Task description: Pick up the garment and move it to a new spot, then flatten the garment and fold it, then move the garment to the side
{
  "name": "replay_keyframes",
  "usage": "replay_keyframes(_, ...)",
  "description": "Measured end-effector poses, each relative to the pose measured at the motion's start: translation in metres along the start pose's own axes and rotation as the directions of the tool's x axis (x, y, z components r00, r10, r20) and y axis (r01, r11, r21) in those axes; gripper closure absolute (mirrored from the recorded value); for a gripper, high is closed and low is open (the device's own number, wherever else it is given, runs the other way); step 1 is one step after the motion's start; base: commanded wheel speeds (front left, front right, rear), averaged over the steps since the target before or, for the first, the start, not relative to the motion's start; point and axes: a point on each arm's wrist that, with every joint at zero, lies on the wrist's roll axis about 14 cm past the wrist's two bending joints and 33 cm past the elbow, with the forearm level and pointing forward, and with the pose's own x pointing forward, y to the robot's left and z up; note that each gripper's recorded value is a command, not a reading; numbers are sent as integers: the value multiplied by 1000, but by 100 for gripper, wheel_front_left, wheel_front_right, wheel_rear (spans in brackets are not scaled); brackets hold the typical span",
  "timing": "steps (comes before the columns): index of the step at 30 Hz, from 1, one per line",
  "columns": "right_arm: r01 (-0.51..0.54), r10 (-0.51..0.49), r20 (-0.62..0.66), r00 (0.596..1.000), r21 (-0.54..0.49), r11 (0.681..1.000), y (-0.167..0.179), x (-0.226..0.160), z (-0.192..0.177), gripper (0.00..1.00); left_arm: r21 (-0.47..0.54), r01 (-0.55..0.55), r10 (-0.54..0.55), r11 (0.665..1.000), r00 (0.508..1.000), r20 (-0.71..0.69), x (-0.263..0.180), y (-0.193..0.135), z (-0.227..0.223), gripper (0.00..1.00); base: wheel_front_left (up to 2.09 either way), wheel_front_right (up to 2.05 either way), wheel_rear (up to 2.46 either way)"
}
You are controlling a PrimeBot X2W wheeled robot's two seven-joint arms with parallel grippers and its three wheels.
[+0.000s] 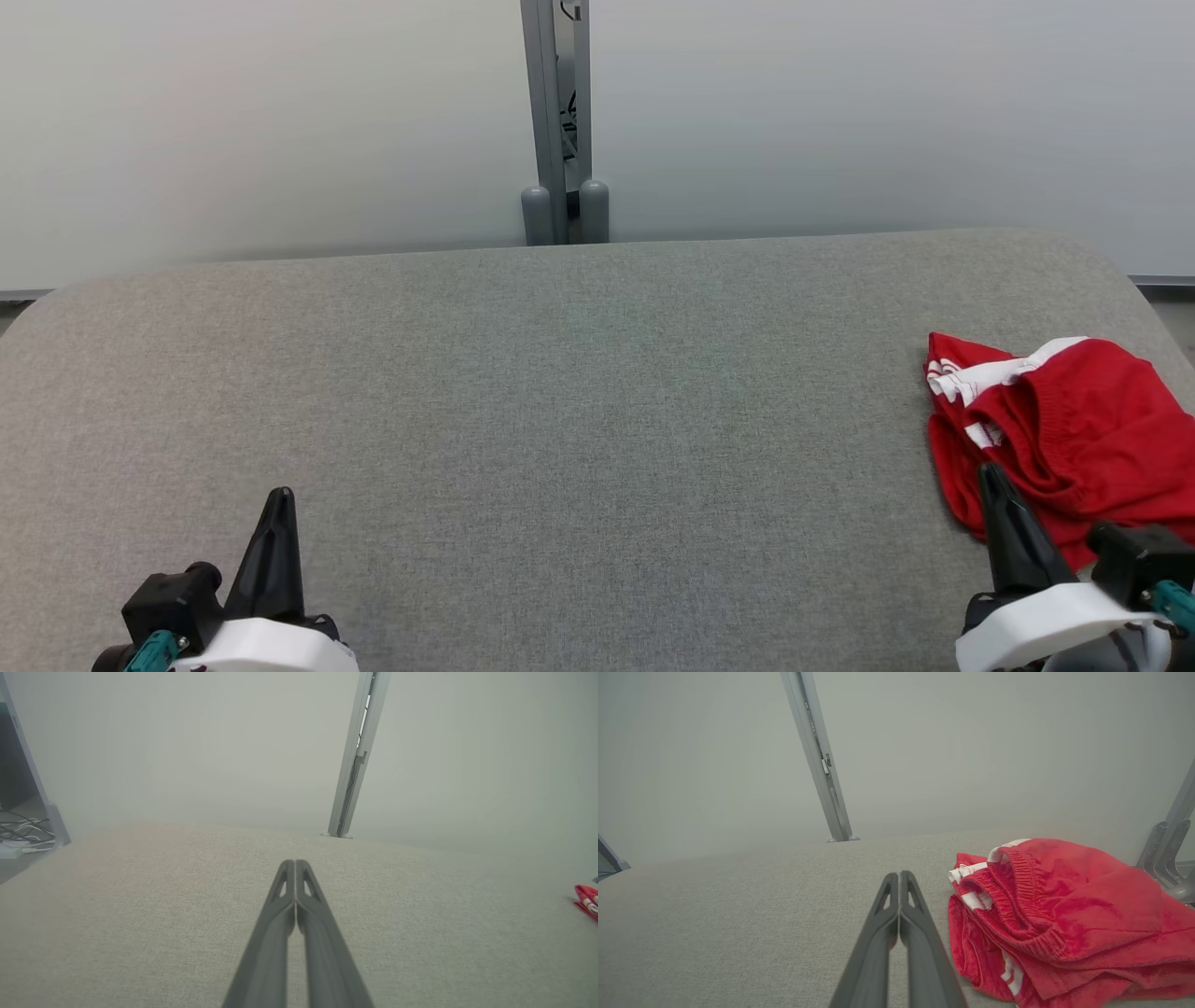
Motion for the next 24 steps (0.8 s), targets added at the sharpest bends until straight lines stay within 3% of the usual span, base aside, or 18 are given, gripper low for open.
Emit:
replay_keyframes(11, 75, -68, -48, 997, 168, 983, -22, 10, -2, 100, -183, -5, -1, 983, 1000, -32, 9, -6, -5, 100, 0, 0, 0)
replay_keyframes(24, 135, -110, -90, 990, 367, 920, -42, 22, -2, 100, -390, -8, -9, 921, 999, -41, 22, -16, -3, 100, 0, 0, 0)
